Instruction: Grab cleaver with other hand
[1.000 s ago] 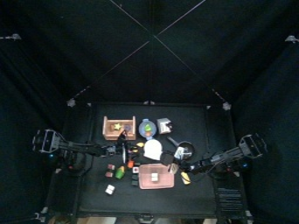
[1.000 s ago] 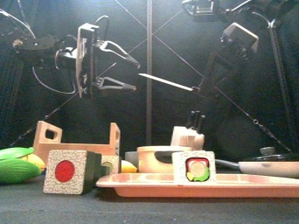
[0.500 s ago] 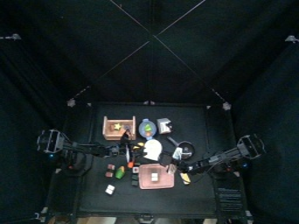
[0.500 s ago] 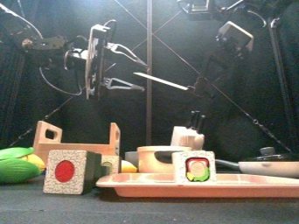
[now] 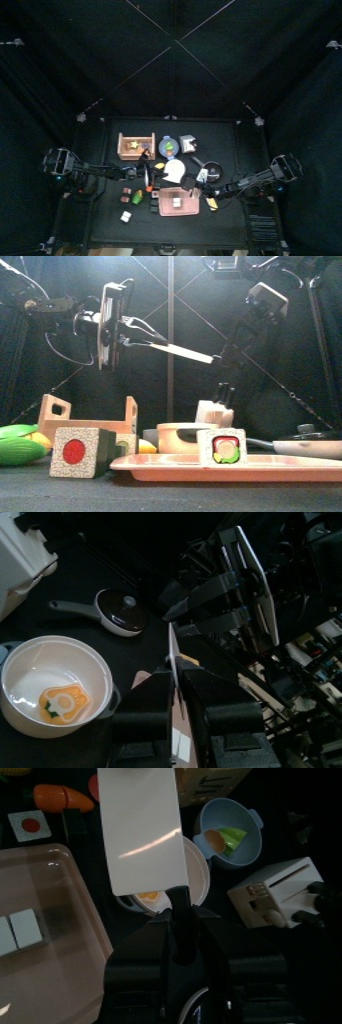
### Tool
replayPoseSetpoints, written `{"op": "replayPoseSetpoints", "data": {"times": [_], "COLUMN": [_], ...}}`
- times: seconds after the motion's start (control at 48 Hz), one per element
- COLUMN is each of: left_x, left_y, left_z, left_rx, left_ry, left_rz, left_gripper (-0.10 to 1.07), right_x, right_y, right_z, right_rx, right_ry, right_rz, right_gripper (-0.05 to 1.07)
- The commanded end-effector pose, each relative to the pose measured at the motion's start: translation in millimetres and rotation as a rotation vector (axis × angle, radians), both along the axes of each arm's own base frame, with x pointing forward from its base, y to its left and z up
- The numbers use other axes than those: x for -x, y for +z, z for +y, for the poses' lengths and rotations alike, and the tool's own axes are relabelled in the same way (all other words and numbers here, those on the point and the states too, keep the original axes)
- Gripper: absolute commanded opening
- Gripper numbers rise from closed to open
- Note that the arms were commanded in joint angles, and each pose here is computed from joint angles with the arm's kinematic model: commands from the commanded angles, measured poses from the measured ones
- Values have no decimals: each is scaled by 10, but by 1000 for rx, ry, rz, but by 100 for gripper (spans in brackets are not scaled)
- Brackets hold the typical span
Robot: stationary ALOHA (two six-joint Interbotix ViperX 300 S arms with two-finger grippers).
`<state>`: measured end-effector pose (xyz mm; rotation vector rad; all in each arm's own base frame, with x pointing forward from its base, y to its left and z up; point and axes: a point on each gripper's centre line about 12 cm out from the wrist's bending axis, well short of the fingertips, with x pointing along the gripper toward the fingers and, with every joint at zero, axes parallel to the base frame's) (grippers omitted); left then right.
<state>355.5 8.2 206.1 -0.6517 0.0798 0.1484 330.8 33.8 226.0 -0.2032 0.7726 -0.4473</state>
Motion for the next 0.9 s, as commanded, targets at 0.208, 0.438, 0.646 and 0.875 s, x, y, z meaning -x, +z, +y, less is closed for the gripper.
{"op": "replayPoseSetpoints", "data": {"times": [0.208,0.438,0.646,0.875], "left_x": [-4,30,33,39], "left_y": [38,-19,-24,-33], "left_z": [5,-12,-56,-60], "left_rx": [-6,-33,-75,-84], "left_ry": [0,-18,-61,-68], "left_rz": [-16,1,3,6], "left_gripper": [45,45,45,45], "right_x": [-68,-2,156,234], "right_y": [124,179,271,328], "right_z": [118,156,117,78], "right_rx": [-102,-159,-222,-388], "right_ry": [69,73,64,61], "right_rz": [-71,-90,-127,-195], "right_gripper": [81,90,90,90]}}
